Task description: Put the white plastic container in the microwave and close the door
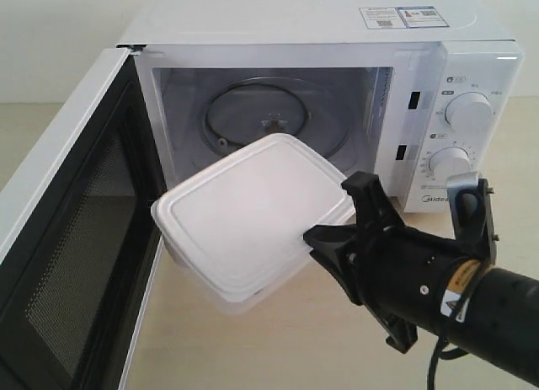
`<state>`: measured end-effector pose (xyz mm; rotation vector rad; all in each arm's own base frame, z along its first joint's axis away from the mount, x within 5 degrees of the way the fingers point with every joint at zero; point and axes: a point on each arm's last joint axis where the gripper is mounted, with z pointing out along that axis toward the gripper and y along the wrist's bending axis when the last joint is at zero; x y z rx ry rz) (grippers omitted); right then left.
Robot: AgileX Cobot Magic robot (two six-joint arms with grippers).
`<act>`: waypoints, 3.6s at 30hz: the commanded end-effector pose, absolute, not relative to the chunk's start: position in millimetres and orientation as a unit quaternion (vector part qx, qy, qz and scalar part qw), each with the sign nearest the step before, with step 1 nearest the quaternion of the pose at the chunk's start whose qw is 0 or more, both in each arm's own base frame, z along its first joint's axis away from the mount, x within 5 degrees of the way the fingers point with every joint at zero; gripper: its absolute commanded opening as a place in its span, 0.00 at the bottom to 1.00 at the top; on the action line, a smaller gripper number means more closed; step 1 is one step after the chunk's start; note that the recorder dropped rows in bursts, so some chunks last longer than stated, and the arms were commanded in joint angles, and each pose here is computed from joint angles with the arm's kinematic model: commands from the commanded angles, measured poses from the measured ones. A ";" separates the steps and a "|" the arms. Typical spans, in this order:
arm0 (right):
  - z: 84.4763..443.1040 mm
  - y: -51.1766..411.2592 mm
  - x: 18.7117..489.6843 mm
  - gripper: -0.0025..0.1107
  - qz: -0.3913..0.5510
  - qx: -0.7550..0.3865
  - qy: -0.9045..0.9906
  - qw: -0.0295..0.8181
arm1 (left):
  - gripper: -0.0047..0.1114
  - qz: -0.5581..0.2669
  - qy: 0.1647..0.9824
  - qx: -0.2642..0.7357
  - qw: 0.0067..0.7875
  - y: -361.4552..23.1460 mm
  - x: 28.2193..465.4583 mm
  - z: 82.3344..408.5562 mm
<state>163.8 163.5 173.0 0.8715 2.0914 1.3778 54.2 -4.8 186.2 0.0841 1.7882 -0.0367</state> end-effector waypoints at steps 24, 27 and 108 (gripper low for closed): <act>182.4 219.0 240.7 0.02 0.481 0.407 0.720 0.293 | 0.08 -0.021 0.779 0.030 0.626 -4.9 54.1 185.7; 182.4 218.0 241.4 0.02 0.477 0.413 0.717 0.296 | 0.08 -0.021 0.779 0.030 0.626 -4.9 54.1 185.7; 163.7 234.1 330.6 0.26 0.425 0.494 0.663 0.368 | 0.08 -0.021 0.779 0.030 0.626 -4.9 54.1 185.7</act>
